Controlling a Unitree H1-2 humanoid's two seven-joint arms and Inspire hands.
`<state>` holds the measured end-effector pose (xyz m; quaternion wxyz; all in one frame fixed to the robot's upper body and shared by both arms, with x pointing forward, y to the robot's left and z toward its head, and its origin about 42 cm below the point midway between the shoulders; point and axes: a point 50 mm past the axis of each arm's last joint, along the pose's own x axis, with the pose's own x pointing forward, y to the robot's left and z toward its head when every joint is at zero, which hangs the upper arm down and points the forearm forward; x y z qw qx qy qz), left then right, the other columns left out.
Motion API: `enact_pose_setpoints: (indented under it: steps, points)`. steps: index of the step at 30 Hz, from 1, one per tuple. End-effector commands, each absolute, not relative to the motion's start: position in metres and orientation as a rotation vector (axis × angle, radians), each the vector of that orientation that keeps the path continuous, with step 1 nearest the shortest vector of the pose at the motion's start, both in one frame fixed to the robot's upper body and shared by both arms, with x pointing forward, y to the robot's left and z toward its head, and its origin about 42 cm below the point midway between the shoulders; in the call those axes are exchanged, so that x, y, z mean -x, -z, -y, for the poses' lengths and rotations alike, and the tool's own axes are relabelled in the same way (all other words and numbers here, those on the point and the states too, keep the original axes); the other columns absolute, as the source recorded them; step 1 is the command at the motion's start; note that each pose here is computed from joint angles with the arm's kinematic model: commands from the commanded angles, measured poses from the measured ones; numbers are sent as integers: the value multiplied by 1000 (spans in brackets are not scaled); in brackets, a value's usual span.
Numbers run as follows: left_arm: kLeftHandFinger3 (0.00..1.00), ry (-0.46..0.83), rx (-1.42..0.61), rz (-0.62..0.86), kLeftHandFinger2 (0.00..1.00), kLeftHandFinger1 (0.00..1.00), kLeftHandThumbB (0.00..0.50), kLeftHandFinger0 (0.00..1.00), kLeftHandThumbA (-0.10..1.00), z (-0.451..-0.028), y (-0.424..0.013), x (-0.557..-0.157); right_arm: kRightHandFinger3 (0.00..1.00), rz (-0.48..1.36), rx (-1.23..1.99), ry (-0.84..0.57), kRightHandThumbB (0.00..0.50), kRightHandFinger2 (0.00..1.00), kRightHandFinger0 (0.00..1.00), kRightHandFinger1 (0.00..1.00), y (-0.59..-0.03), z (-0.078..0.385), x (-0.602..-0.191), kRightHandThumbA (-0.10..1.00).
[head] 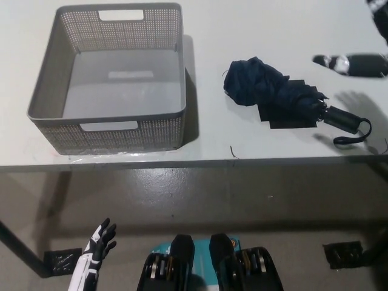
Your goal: Use the right hand to pick up a umbrella on the right side and place it into a container on the lft side
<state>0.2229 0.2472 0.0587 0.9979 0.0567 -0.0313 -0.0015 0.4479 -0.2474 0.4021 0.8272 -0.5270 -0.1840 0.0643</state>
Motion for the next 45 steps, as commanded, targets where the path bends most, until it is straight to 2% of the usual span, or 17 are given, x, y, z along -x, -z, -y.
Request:
enact_pose_setpoints:
  steps: [1,5,17,31,32,33,36,38,41,43,45]
  points:
    - [1000,20,-115,113,1000,1000,126,1000,1000,-251,-66,-226,1000,207,1213,-220,456,1000,1000,1000,-457,236,-486,977]
    - [1000,21,-97,107,1000,1000,127,1000,1000,-251,-67,-225,1000,156,1215,-248,500,1000,1000,1000,-461,219,-514,1000]
    - [1000,19,-91,94,1000,1000,139,1000,1000,-251,-61,-219,1000,-77,1298,-367,500,1000,1000,1000,-466,175,-564,1000]
    - [1000,31,-85,90,1000,1000,147,1000,1000,-250,-59,-212,1000,-269,1234,-355,500,1000,1000,1000,-432,180,-596,1000]
    - [1000,31,-87,91,1000,1000,144,1000,1000,-250,-59,-212,1000,-286,1220,-354,453,1000,1000,1000,-429,182,-598,1000]
    - [1000,34,-80,89,1000,1000,134,1000,1000,-249,-60,-210,1000,-299,1224,-355,474,1000,1000,1000,-426,184,-599,1000]
    - [1000,40,-76,88,1000,1000,128,1000,1000,-247,-59,-207,1000,-322,1256,-359,461,1000,1000,1000,-418,190,-600,1000]
    - [1000,44,-79,91,1000,1000,129,1000,1000,-247,-59,-205,1000,-316,1279,-330,462,1000,1000,1000,-414,195,-601,1000]
    - [1000,48,-76,91,1000,1000,133,1000,1000,-245,-59,-202,1000,-297,1349,-315,493,1000,1000,1000,-410,204,-601,1000]
    - [1000,49,-70,89,1000,1000,136,1000,1000,-244,-58,-201,1000,-292,1367,-301,493,1000,1000,1000,-408,207,-601,1000]
    - [1000,52,-75,95,1000,1000,131,1000,1000,-244,-58,-199,1000,-287,1354,-307,464,1000,1000,1000,-406,209,-600,1000]
